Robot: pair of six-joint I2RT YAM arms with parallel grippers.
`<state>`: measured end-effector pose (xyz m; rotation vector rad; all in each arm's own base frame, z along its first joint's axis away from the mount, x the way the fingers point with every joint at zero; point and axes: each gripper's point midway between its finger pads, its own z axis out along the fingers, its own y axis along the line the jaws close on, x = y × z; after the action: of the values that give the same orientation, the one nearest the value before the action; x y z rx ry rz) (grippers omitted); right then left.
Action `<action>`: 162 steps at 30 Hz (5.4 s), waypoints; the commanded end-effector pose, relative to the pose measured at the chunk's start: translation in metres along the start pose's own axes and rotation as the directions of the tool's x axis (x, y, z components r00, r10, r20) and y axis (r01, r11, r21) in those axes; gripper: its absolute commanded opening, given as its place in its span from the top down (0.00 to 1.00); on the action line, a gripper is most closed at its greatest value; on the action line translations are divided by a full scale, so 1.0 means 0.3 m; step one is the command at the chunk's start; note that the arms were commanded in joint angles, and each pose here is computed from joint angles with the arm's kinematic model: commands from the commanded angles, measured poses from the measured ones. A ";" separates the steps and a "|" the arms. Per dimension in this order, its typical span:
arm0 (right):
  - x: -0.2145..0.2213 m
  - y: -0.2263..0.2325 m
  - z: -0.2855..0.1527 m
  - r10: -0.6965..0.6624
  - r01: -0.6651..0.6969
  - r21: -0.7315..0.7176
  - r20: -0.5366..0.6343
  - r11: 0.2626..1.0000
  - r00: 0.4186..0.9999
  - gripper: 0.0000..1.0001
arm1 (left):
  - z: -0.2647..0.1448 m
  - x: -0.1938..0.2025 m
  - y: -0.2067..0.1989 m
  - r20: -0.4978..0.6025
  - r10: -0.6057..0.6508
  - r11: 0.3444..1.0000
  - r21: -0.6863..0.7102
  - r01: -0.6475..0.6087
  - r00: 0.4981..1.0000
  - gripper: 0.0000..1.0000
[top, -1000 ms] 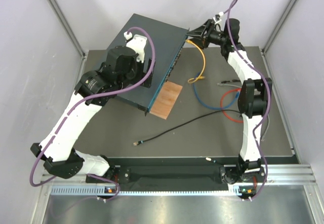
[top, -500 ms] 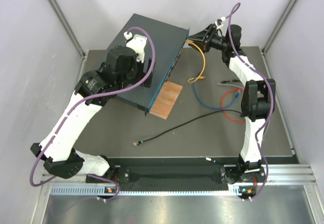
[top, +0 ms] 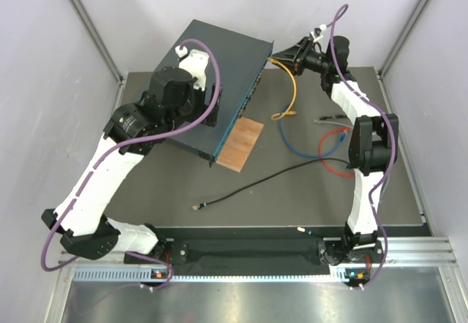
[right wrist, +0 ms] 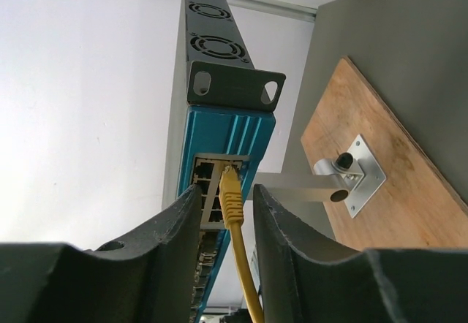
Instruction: Pull the plug from the switch port
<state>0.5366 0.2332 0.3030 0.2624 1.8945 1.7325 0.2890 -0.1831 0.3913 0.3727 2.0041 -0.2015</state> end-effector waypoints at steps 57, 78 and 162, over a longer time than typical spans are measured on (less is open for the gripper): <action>0.034 0.071 0.062 -0.124 0.126 0.025 -0.053 0.992 0.991 0.69 | -0.033 -0.014 0.031 0.033 0.004 1.000 -0.024 -0.003 0.999 0.12; 0.048 0.102 0.104 -0.017 0.011 -0.101 -0.056 0.995 0.998 1.00 | -0.037 -0.017 0.035 0.038 0.004 1.000 -0.028 -0.003 0.999 0.12; -0.018 -0.256 -0.948 -0.401 0.210 0.978 -0.187 0.015 0.897 0.00 | -0.038 -0.100 -0.079 0.104 -0.253 0.962 0.132 0.238 0.962 0.12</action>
<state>0.4252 -0.0319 0.1813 0.4579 2.5464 -0.1285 0.2836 -0.1970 0.4028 0.2443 1.9874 -0.3690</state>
